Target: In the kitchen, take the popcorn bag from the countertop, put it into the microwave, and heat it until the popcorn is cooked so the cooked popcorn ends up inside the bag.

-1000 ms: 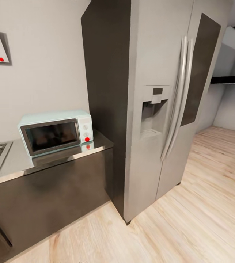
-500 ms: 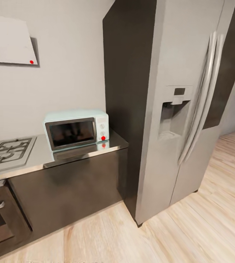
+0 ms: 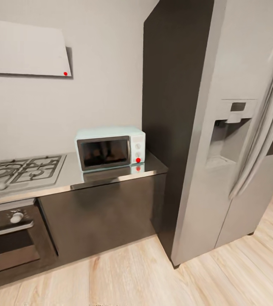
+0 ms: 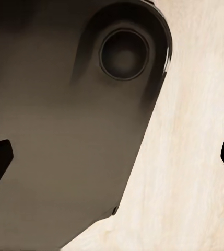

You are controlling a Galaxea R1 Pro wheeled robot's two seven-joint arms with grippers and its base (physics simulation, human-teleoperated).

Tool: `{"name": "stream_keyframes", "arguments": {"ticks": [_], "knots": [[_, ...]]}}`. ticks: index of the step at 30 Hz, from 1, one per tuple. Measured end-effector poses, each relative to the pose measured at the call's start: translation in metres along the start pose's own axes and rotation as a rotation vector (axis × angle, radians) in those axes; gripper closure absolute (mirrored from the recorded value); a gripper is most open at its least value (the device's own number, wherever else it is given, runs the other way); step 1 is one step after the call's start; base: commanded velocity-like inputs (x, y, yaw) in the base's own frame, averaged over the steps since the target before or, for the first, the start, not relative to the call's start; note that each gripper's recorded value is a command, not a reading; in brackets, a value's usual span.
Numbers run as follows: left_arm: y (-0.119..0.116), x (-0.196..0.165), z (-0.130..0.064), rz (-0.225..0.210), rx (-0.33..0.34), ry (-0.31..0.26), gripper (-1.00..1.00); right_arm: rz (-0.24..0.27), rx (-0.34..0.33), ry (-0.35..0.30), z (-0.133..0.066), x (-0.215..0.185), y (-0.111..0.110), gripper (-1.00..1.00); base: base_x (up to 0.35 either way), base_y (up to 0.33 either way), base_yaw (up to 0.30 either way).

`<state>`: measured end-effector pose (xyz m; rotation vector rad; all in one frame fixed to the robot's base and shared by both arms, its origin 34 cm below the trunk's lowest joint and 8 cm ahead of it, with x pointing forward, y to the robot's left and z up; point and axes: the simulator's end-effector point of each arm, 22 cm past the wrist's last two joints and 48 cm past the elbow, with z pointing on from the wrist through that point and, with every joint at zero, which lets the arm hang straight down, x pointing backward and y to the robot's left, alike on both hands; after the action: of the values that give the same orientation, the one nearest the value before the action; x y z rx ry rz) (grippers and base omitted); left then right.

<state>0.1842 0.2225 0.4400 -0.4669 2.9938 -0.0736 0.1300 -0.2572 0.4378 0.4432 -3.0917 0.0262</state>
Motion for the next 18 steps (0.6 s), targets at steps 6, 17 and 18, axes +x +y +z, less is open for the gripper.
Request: {"name": "stream_keyframes", "arguments": {"ticks": [6,17,18], "knots": [[0.0024,0.0002,0.0,0.0,-0.008,-0.001,-1.0,0.0,0.003,-0.005,0.0,-0.0007,-0.002,-1.0,0.0,0.0,0.278],[0.0027,0.0003,0.0,0.0,-0.01,0.0,-1.0,0.0,0.003,-0.013,0.0,-0.0023,-0.0023,-1.0,0.0,0.0,0.278],[0.0025,0.0004,0.0,0.0,-0.01,0.0,-1.0,-0.001,0.003,-0.013,0.0,-0.0024,-0.0022,-1.0,0.0,0.0,0.278]]}}
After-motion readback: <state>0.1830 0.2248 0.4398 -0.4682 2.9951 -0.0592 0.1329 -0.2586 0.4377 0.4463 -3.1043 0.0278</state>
